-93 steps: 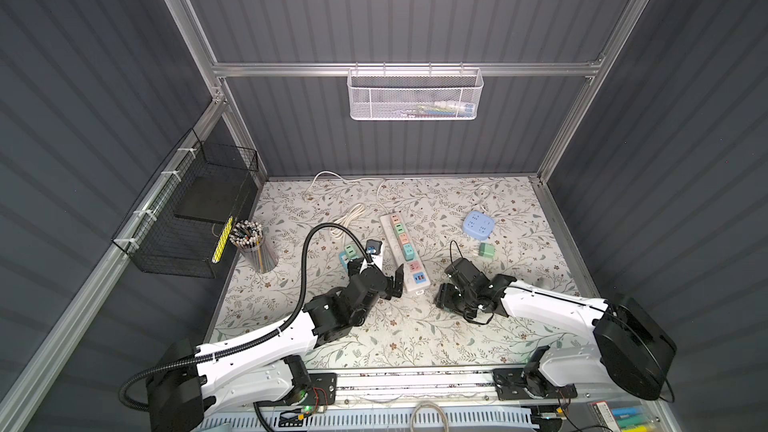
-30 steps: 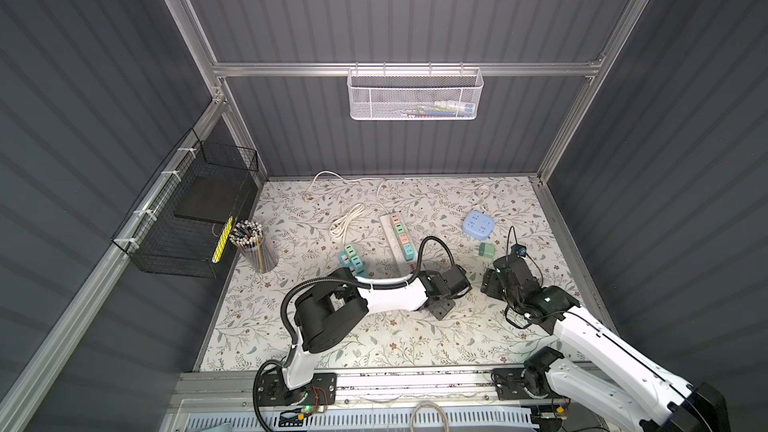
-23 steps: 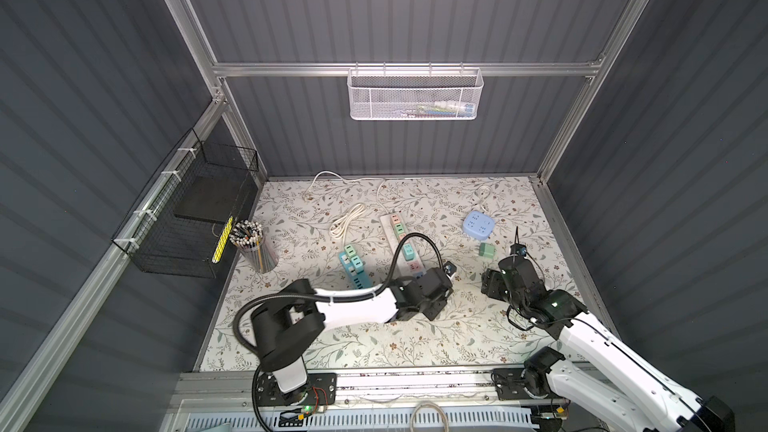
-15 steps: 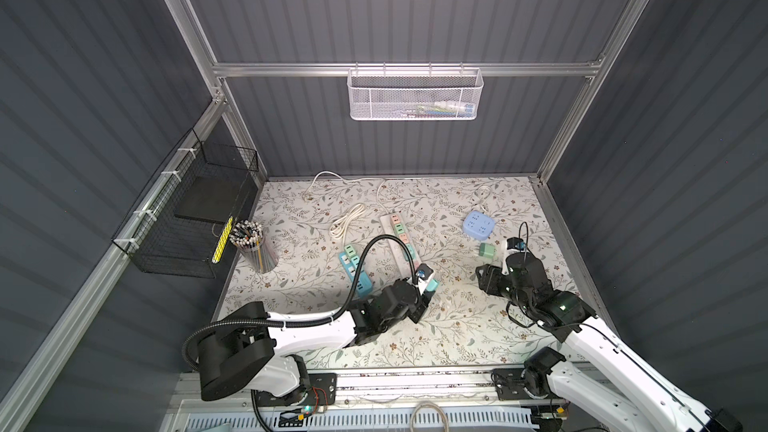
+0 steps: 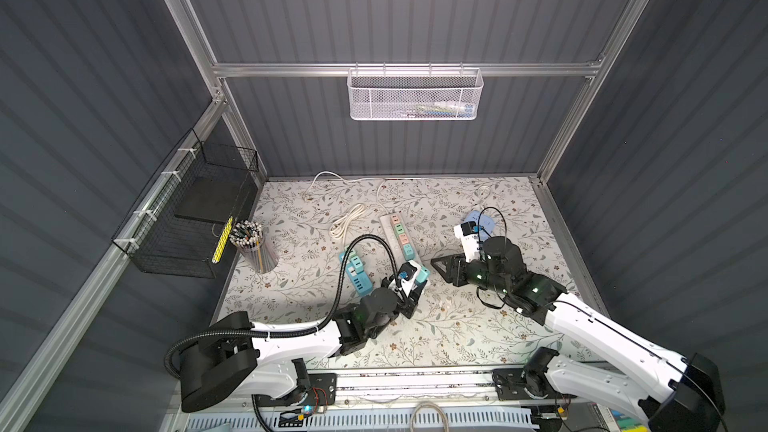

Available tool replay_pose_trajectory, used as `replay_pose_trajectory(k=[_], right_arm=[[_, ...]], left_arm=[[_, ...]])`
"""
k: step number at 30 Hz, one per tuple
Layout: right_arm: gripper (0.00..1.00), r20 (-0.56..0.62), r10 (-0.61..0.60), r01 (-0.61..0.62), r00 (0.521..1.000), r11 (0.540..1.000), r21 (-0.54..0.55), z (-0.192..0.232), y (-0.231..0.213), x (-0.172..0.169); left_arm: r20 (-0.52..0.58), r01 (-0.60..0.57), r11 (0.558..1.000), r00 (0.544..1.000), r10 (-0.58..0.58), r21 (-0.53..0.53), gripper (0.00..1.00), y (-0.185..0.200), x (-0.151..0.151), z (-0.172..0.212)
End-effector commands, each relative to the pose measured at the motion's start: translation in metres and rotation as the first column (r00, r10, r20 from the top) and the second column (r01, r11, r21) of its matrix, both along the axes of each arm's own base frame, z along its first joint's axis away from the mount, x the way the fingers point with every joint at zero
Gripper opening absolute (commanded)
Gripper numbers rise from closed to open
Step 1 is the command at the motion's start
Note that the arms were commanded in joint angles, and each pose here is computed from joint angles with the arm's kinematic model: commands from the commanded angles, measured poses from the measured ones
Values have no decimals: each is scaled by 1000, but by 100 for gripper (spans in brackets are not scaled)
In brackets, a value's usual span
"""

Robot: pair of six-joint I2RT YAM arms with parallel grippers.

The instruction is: Insert the plug

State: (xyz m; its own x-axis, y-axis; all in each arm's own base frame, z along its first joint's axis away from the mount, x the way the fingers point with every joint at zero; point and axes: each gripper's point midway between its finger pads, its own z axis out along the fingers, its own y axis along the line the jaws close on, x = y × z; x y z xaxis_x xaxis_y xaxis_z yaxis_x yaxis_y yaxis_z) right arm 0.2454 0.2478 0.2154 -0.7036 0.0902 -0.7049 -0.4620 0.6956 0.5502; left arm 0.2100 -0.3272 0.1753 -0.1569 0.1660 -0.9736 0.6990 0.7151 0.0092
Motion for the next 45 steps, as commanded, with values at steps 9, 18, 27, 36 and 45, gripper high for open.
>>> replay_pose_trajectory(k=[9, 18, 27, 36, 45], right_arm=[[48, -1, 144, -144, 990, 987, 75, 7, 38, -11], [42, -42, 203, -198, 978, 976, 95, -1, 51, -17], [31, -48, 200, -195, 979, 977, 91, -5, 52, -16], [24, 68, 63, -68, 996, 995, 67, 12, 33, 2], [23, 204, -115, 123, 972, 992, -29, -18, 13, 41]], left_arm=[[32, -18, 999, 999, 19, -41, 24, 4, 3, 18], [30, -17, 999, 999, 18, -42, 24, 4, 2, 19], [32, -18, 999, 999, 19, -45, 26, 4, 2, 20], [8, -106, 993, 994, 106, -51, 68, 21, 9, 22], [-82, -473, 870, 881, 466, -140, 95, 99, 32, 34]])
